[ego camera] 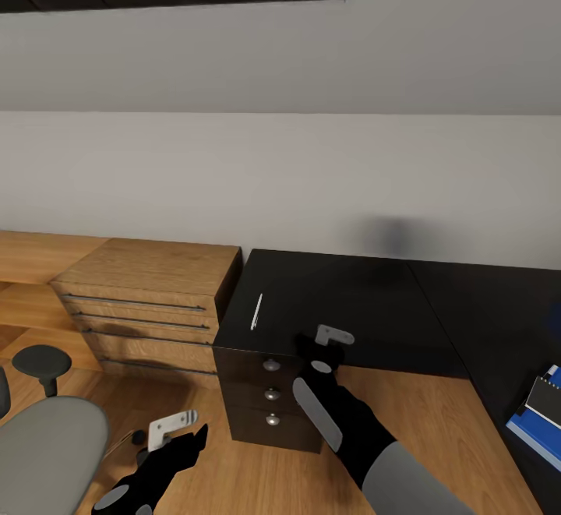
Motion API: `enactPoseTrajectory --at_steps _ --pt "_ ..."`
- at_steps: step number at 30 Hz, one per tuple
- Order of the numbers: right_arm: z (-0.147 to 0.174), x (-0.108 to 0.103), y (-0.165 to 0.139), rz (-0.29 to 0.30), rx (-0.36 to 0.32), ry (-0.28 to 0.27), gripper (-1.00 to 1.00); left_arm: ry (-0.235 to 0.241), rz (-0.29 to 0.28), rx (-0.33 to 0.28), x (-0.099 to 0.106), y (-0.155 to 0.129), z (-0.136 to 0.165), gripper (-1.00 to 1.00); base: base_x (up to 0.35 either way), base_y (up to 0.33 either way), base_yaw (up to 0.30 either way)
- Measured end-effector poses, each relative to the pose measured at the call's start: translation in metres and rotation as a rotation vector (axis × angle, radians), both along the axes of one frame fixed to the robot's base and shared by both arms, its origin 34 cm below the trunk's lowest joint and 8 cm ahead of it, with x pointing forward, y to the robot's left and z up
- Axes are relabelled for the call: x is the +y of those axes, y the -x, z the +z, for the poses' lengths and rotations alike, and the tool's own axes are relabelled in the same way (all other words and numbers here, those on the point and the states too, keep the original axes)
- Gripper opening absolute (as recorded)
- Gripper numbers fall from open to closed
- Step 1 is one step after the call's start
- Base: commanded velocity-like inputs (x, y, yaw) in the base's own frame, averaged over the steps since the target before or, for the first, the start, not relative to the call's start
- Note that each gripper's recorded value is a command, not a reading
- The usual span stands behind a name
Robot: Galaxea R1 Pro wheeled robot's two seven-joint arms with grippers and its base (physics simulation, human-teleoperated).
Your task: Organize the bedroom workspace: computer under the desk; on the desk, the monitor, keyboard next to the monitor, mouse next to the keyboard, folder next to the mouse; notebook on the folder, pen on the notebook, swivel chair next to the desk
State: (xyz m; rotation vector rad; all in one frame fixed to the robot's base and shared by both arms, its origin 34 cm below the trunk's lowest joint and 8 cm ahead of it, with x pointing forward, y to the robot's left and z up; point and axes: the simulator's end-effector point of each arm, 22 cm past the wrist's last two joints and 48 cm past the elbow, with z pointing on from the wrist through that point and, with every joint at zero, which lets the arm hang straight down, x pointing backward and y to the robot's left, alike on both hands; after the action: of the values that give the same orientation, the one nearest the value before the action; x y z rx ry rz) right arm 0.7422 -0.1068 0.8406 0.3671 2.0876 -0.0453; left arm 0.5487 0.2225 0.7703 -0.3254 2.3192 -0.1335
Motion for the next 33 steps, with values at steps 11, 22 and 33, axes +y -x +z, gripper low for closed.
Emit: enactPoseTrajectory --at_steps 11,22,33 --pt "-0.014 0.015 0.008 0.057 0.017 0.04 1.0 0.007 -0.03 0.007 -0.015 0.002 -0.003 1.0 0.023 0.0 0.242" --pt "-0.018 0.021 0.01 0.077 0.022 0.049 1.0 0.007 -0.032 0.013 -0.016 0.003 -0.005 1.0 0.293 0.0 0.253" --pt "-0.022 0.037 0.015 0.128 0.019 0.075 1.0 0.008 -0.036 0.026 -0.017 0.004 -0.01 1.0 0.068 0.0 0.253"
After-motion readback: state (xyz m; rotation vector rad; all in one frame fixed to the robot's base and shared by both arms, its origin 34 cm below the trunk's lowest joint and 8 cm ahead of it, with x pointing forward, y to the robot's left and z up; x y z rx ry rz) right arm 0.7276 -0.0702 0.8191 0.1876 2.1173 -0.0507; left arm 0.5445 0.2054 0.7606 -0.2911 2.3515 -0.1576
